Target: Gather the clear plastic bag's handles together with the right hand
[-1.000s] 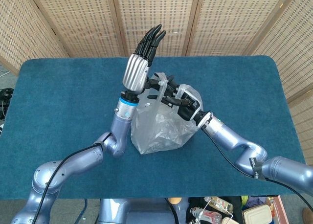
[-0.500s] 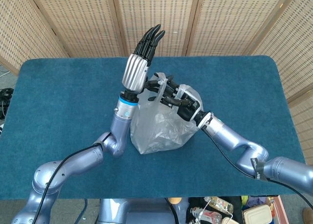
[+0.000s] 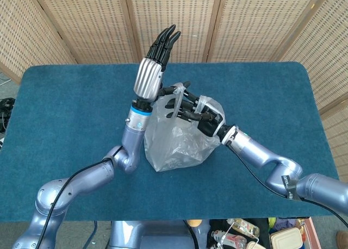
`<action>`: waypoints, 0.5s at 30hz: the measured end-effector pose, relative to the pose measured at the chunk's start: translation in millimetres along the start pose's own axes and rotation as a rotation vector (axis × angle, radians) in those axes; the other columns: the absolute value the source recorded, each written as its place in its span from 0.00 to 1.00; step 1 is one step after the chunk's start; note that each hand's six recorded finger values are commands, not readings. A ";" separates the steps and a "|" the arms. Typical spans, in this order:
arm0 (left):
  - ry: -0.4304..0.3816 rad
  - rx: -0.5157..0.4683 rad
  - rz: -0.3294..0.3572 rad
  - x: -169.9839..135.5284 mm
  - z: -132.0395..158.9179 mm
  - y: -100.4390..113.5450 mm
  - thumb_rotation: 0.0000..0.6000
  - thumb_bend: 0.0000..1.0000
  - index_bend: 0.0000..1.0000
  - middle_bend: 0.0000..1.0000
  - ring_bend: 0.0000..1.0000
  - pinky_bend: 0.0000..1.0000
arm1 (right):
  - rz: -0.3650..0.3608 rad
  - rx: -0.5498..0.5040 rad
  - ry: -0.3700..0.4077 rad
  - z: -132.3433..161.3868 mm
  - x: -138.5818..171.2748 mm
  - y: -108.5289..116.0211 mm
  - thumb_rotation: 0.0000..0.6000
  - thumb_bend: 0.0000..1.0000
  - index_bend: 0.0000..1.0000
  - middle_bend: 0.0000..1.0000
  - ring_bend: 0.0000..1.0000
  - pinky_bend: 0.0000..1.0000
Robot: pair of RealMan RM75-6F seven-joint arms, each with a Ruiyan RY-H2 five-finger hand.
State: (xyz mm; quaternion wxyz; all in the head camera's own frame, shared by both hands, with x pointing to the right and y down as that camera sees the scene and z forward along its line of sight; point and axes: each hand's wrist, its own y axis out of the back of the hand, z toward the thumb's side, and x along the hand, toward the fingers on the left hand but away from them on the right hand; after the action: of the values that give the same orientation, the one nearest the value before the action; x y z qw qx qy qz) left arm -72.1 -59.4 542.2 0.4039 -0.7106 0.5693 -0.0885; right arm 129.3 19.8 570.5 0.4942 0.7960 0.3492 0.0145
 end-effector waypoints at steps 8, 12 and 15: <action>0.002 0.005 -0.004 0.0 -1.2 0.0 1.00 0.08 0.00 0.00 0.03 0.14 | 0.007 0.014 -0.011 1.6 1.0 -1.7 1.00 0.11 0.36 0.44 0.30 0.34; 0.006 0.012 -0.005 0.5 -2.8 -0.1 1.00 0.08 0.00 0.00 0.03 0.14 | 0.011 0.018 -0.014 2.2 1.4 -2.1 1.00 0.11 0.42 0.48 0.30 0.34; 0.022 0.013 -0.005 1.3 -5.6 -0.2 1.00 0.08 0.00 0.00 0.03 0.14 | 0.012 0.018 -0.019 1.5 1.7 -1.9 1.00 0.17 0.45 0.49 0.30 0.34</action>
State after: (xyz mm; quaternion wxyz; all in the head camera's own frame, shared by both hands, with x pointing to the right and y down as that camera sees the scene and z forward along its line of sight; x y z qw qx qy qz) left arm -74.8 -63.2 545.6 0.4021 -0.7083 0.5714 -0.1008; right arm 130.2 20.0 567.6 0.4902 0.8026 0.3399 0.0067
